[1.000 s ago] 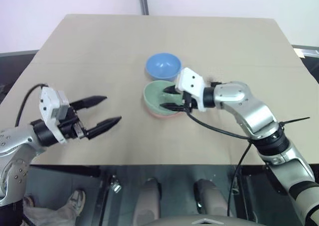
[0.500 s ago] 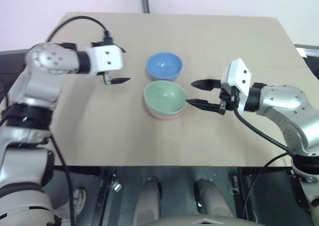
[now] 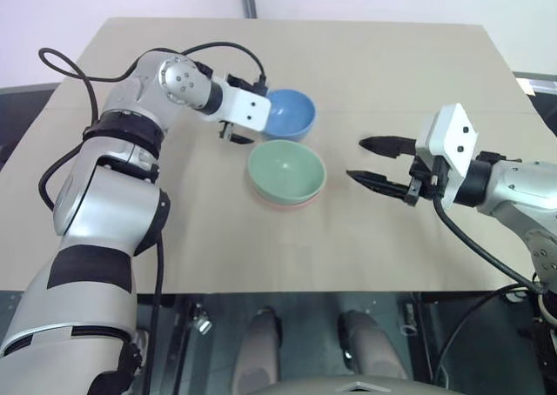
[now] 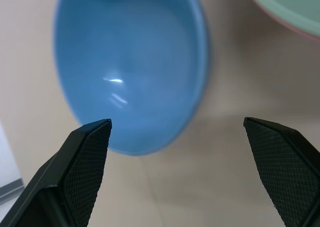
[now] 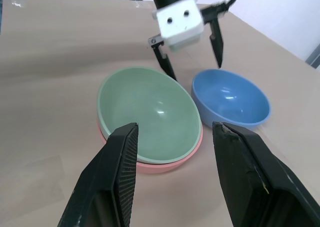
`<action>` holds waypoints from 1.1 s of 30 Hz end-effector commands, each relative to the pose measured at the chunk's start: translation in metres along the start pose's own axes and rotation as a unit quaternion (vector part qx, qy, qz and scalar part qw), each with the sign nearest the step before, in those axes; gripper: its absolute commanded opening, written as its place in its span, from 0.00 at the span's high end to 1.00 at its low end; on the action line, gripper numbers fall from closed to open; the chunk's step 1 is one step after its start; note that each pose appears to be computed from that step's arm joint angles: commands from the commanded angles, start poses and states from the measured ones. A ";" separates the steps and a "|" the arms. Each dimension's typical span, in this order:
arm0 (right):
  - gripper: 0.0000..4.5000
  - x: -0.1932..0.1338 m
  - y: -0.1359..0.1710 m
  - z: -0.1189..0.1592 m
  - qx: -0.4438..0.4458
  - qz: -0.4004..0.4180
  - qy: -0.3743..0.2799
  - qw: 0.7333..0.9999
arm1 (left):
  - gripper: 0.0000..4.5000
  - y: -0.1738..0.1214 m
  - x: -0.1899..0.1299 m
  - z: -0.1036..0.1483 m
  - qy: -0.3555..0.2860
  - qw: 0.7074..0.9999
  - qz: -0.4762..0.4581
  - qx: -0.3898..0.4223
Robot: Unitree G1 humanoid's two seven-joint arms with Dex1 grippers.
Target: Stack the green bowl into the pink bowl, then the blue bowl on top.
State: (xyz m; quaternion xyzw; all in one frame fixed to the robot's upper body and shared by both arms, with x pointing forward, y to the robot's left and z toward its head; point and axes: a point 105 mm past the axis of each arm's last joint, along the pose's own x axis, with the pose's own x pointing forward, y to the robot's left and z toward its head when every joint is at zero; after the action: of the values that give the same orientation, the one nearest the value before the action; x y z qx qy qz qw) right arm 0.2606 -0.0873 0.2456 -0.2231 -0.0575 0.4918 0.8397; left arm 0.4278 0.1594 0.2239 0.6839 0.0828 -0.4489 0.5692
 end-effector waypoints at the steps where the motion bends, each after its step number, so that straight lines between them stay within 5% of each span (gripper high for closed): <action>1: 0.42 -0.010 -0.003 0.007 -0.018 -0.027 0.000 0.999 | 0.00 0.008 -0.004 0.002 0.014 0.999 0.003 0.032; 9: 0.41 -0.015 -0.007 0.006 -0.018 -0.039 0.007 0.999 | 0.73 0.008 0.002 0.002 0.027 0.998 0.006 0.054; 11: 0.41 -0.015 -0.009 0.006 -0.020 -0.042 0.006 0.999 | 0.98 0.010 0.002 0.002 0.028 0.998 0.017 0.054; 20: 0.41 -0.013 -0.015 0.003 -0.009 -0.036 0.009 0.999 | 0.98 0.024 -0.022 0.008 -0.014 0.998 0.050 0.044; 25: 0.01 -0.014 -0.013 -0.002 0.007 -0.013 0.015 1.000 | 1.00 0.032 -0.071 0.016 -0.073 0.995 0.058 0.038; 33: 0.00 -0.015 -0.011 -0.015 0.008 0.001 0.037 0.999 | 1.00 -0.005 -0.096 0.061 -0.172 0.984 -0.028 0.040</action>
State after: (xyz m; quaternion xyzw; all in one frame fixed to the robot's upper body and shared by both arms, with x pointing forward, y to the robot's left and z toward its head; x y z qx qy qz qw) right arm 0.2724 -0.1116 0.2386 -0.2246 -0.0138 0.4712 0.8529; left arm 0.3670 0.1593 0.2833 0.6305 0.0026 -0.5453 0.5524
